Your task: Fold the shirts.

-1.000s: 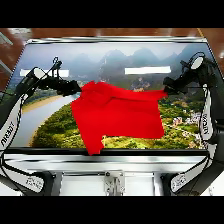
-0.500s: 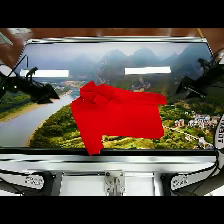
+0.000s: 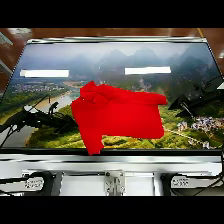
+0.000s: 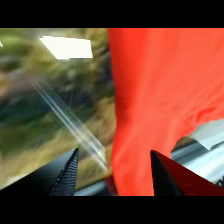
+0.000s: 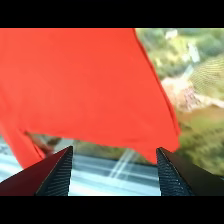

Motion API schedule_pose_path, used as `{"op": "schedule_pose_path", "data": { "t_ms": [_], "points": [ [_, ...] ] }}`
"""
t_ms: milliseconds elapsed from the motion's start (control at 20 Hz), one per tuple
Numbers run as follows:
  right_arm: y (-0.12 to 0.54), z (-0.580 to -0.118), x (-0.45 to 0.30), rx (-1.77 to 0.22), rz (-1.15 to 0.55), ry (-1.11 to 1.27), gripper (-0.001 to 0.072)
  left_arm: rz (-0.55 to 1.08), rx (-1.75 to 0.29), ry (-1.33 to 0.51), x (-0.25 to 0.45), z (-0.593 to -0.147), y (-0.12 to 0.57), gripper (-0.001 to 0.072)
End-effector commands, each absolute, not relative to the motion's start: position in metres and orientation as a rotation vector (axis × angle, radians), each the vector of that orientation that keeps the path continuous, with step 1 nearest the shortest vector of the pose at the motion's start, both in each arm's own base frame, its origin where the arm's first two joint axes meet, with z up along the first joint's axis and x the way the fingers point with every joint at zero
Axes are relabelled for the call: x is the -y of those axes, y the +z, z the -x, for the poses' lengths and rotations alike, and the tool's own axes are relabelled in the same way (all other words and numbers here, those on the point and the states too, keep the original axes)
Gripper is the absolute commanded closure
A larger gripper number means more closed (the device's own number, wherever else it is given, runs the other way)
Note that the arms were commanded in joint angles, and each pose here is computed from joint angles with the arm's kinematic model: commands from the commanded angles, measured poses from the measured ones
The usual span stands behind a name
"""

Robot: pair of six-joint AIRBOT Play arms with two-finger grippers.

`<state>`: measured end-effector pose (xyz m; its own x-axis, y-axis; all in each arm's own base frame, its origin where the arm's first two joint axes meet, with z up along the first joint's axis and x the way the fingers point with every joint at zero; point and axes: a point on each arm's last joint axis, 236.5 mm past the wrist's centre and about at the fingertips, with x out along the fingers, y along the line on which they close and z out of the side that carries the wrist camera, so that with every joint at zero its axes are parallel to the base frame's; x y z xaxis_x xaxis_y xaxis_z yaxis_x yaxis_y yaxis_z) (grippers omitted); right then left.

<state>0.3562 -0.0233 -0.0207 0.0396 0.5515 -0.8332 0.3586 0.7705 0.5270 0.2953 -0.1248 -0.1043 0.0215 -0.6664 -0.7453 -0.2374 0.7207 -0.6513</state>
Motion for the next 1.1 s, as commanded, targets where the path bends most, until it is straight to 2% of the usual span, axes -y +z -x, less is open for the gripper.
{"op": "schedule_pose_path", "data": {
  "t_ms": [0,50,100,150,200,250,400,550,750,900,950,1050],
  "points": [
    [-0.026,-0.357,0.019,-1.552,-0.784,0.175,0.0089,0.762,-1.51,-0.376,0.154,-0.302,-0.124,0.0191],
    [-0.026,-0.356,0.019,-1.558,-0.782,0.176,0.0084,0.762,-1.512,-0.38,0.161,-0.302,-0.127,0.0193],
    [-0.029,-0.354,0.022,-1.566,-0.768,0.164,0.0015,0.753,-1.524,-0.386,0.167,-0.299,-0.13,0.0226],
    [-0.032,-0.35,0.027,-1.583,-0.748,0.141,0.0015,0.746,-1.537,-0.392,0.17,-0.296,-0.133,0.038],
    [-0.038,-0.342,0.032,-1.613,-0.727,0.111,0.0015,0.744,-1.543,-0.396,0.172,-0.295,-0.133,0.0568],
    [-0.046,-0.33,0.034,-1.66,-0.714,0.094,0.0015,0.745,-1.548,-0.406,0.172,-0.293,-0.131,0.0667],
    [-0.074,-0.294,0.008,-1.771,-0.754,0.135,0.0017,0.729,-1.539,-0.479,0.17,-0.296,-0.119,0.0668],
    [-0.104,-0.271,-0.017,-1.817,-0.711,0.187,0.0017,0.737,-1.506,-0.507,0.164,-0.305,-0.1,0.0668],
    [-0.122,-0.28,-0.034,-1.793,-0.832,0.173,0.0018,0.707,-1.442,-0.529,0.161,-0.312,-0.077,0.0668],
    [-0.133,-0.282,-0.046,-1.815,-0.81,0.164,0.0038,0.695,-1.413,-0.538,0.161,-0.314,-0.067,0.0669],
    [-0.137,-0.283,-0.051,-1.818,-0.794,0.16,0.0138,0.694,-1.408,-0.54,0.161,-0.314,-0.065,0.0668],
    [-0.137,-0.287,-0.059,-1.81,-0.767,0.175,0.0624,0.688,-1.397,-0.543,0.161,-0.315,-0.061,0.0669]
  ]
}}
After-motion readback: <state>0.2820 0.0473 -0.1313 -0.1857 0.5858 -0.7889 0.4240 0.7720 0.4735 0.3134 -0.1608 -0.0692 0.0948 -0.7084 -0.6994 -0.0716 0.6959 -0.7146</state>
